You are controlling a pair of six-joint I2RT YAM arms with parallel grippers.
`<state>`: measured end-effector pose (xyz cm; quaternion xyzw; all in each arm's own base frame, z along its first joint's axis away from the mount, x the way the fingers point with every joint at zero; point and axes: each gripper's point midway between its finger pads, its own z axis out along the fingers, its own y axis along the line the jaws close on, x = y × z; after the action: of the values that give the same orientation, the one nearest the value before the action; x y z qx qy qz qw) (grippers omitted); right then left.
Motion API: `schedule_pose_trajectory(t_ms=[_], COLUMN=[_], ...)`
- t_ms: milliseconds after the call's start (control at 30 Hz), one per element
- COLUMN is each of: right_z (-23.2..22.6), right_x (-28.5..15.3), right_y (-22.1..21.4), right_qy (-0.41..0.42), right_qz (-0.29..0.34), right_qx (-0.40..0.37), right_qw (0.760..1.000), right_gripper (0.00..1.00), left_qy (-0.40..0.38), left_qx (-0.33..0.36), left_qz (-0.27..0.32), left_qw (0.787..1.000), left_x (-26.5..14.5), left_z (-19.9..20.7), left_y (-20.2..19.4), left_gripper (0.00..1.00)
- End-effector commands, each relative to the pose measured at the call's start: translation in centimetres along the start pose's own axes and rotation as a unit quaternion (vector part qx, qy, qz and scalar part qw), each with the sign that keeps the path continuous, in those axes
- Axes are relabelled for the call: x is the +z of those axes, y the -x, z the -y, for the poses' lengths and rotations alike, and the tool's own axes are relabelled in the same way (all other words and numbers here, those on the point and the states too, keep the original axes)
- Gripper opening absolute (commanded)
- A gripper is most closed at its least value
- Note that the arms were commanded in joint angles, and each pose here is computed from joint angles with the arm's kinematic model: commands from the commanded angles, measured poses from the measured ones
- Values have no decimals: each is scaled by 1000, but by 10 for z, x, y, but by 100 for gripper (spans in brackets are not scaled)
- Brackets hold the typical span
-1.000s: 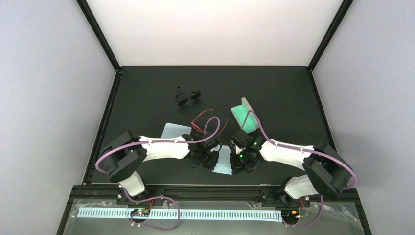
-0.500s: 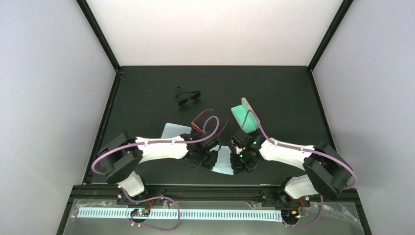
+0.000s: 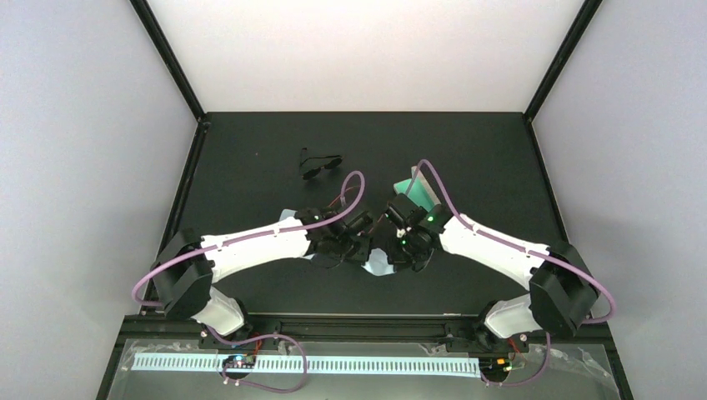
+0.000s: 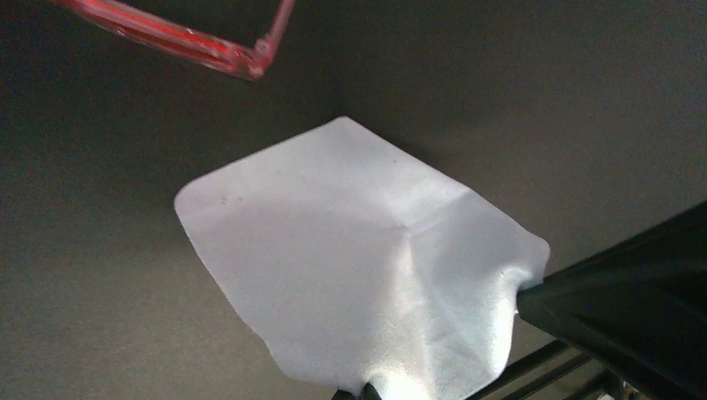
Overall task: Organize the sunglasses
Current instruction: Fold the glasses cleaning cloth at the center of the board.
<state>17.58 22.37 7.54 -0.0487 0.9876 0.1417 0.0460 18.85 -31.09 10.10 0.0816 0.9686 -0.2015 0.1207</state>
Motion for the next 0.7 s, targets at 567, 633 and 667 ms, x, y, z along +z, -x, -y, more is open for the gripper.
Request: schedule_pose_trajectory(t_ms=[567,633,667], right_z=[-38,-40,-43], right_x=[-7,2,6], right_y=[33,24,19], right_qy=[47,62,71], right_qz=[-10,-30,-40], right_qx=[-50,-49,-50], right_qw=[998,996,995], right_gripper=[1,1,1], left_qy=[12,7,3], left_qx=[-49,-52,-55], left_qz=[45,39,34], left_qw=[998,998,998], left_x=[-41,-38,-36], left_z=[-46,-49,-50], left_y=[22,16,12], left_gripper=[2,2,1])
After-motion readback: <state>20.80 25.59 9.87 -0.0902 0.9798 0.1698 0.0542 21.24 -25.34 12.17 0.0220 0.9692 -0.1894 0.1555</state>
